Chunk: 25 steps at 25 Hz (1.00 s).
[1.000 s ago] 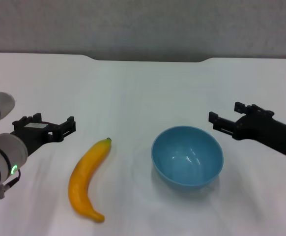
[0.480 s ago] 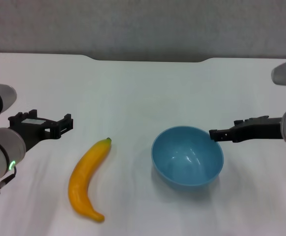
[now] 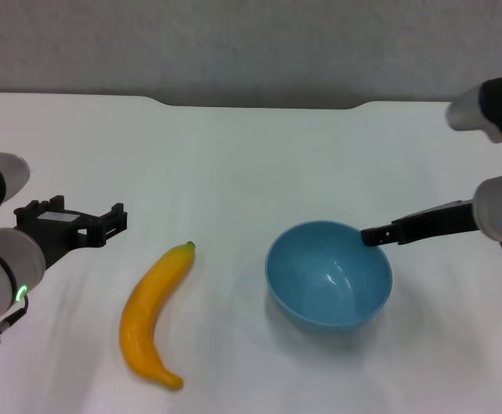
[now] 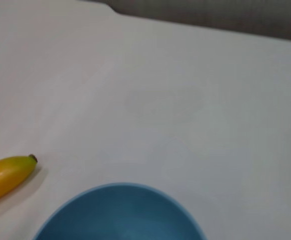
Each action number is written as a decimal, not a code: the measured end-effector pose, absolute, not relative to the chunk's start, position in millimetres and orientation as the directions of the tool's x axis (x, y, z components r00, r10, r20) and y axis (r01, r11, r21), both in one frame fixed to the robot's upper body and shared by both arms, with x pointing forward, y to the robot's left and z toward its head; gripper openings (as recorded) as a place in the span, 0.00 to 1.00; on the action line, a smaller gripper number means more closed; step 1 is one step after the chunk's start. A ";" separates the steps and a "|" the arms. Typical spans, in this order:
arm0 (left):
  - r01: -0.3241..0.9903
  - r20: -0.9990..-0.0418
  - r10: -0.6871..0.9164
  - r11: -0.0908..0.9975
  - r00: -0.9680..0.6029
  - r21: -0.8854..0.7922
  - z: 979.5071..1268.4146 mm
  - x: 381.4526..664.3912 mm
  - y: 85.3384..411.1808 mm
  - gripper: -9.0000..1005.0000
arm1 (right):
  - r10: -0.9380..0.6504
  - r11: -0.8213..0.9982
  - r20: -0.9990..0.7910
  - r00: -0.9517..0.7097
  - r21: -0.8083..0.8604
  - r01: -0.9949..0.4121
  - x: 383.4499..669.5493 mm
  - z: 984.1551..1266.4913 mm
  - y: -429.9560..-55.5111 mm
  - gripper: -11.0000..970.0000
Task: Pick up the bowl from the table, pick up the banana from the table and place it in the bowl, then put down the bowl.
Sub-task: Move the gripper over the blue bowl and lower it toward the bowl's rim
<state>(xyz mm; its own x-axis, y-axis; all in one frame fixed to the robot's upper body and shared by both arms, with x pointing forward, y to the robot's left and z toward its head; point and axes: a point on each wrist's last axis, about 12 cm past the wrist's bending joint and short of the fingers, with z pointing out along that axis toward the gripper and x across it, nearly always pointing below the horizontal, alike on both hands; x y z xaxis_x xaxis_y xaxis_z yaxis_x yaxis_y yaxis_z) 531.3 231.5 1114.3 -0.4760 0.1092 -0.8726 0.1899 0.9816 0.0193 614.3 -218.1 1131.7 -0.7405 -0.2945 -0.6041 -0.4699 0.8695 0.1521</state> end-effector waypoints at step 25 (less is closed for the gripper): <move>0.224 -0.880 0.124 0.974 -0.459 0.020 1117.7 539.1 220.4 0.86 | -0.291 0.890 -0.504 -0.813 0.168 -0.423 632.8 1095.5 -203.7 0.85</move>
